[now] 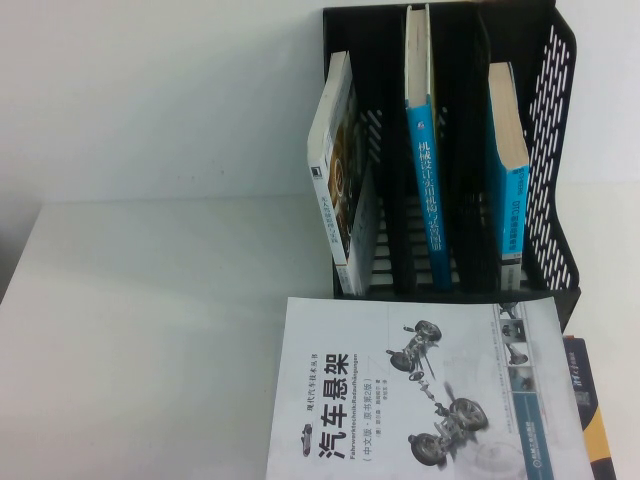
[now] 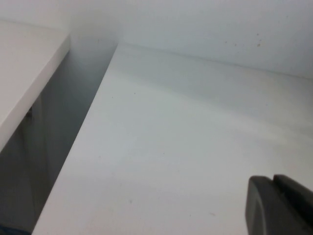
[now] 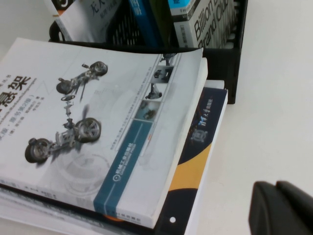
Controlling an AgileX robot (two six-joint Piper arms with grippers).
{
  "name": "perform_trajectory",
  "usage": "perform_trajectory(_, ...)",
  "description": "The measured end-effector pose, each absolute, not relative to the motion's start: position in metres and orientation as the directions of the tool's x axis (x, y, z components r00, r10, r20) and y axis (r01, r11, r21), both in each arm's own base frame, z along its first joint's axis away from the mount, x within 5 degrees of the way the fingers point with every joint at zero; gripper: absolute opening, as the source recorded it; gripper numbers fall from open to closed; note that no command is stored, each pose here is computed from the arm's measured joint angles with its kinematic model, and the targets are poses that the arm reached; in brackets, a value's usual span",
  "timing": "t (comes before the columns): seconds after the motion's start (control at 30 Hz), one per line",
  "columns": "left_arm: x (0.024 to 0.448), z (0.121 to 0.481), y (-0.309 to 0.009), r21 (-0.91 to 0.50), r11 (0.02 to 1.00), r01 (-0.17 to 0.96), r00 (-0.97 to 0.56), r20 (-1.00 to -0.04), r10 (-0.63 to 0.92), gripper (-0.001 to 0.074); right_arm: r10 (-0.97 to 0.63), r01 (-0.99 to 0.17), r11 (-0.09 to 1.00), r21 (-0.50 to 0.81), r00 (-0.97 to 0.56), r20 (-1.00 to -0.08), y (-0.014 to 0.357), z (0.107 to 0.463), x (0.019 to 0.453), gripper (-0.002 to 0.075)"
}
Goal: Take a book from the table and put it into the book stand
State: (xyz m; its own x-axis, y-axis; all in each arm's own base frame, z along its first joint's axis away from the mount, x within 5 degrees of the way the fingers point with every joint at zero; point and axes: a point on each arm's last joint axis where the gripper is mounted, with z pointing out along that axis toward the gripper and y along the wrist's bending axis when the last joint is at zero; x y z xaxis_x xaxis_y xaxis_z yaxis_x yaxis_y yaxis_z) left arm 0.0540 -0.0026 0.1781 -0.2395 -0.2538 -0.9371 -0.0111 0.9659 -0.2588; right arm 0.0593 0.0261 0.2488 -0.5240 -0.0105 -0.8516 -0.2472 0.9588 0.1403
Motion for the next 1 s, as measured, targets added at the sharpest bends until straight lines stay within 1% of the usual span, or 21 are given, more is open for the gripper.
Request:
perform_trajectory(0.33, 0.0534, 0.1764, -0.0026, -0.257, 0.966, -0.018, -0.262, -0.932, -0.253, -0.0002, -0.011, -0.248, 0.959, 0.141, -0.526, -0.851, 0.0262, 0.2487, 0.0592, -0.0003)
perform_trajectory(0.4, 0.0534, 0.1764, -0.0026, -0.234, 0.972, -0.011, -0.262, -0.938, -0.229, -0.0002, -0.011, -0.248, 0.959, 0.141, -0.526, -0.851, 0.0262, 0.2487, 0.0592, -0.0003)
perform_trajectory(0.53, 0.0533, 0.1763, -0.0025, -0.132, 0.991, 0.016, -0.263, -0.957, -0.123, -0.0002, -0.011, -0.248, 0.959, 0.141, -0.526, -0.851, 0.0262, 0.2487, 0.0592, -0.0003)
perform_trajectory(0.6, 0.0533, 0.1763, -0.0026, -0.114, 0.993, 0.023, -0.263, -0.959, -0.104, -0.0002, -0.011, -0.248, 0.959, 0.141, -0.526, -0.851, 0.0262, 0.2487, 0.0592, -0.0003)
perform_trajectory(1.0, 0.0531, 0.1762, -0.0035, -0.093, 0.995, 0.046, -0.269, -0.96, -0.077, -0.0002, -0.011, -0.248, 0.959, 0.141, -0.526, -0.851, 0.0262, 0.2487, 0.0592, -0.0003)
